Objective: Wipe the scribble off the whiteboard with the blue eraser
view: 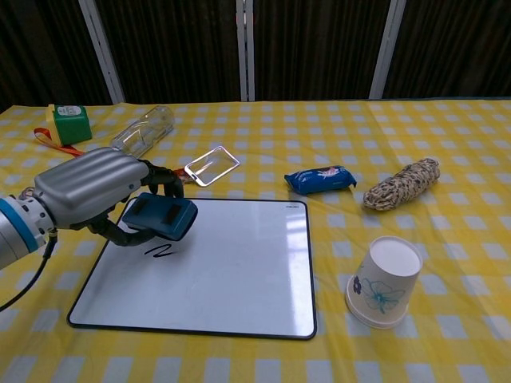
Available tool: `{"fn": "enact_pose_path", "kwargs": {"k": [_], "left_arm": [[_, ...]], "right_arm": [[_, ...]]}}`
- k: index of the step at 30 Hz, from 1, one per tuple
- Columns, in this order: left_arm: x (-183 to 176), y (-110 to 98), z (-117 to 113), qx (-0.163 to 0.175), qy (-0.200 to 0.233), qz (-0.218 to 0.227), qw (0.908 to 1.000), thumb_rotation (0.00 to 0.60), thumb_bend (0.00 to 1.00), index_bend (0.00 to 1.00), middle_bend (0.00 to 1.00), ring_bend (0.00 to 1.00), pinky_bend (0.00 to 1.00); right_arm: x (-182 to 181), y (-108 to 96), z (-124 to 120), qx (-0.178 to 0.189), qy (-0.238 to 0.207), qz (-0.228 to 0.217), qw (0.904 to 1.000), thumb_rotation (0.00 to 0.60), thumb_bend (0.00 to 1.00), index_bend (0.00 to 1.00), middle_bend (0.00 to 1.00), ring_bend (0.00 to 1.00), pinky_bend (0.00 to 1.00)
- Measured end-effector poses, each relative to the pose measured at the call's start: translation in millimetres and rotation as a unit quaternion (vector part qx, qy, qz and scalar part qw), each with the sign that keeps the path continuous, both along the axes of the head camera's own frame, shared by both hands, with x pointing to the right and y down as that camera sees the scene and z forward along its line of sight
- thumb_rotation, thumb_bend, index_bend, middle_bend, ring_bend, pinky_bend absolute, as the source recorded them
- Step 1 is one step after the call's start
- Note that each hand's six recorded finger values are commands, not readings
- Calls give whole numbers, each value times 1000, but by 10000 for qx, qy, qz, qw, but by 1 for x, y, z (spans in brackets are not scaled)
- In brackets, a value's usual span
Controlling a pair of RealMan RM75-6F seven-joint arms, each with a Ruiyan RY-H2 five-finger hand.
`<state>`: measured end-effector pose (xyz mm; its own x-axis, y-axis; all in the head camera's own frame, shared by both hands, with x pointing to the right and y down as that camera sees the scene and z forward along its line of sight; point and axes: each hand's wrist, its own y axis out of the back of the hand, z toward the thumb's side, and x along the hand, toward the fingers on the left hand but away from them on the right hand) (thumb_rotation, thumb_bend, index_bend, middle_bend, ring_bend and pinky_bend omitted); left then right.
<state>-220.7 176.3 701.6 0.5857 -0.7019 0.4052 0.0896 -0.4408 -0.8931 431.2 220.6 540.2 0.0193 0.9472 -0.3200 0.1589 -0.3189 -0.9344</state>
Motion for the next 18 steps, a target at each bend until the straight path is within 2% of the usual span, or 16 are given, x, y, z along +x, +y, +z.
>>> {"fn": "enact_pose_path", "kwargs": {"k": [7,18], "left_arm": [[40,15,10,-204,287,177,9992,600,655,779,583,549,516],[63,38,19,-486,525,294,9970,600,655,779,583,549,516]], "right_arm": [[4,-2,-2,3,-46,58,10000,600,115,61,0,0,0],[3,-2,-2,2,-54,47,10000,600,115,61,0,0,0]]}}
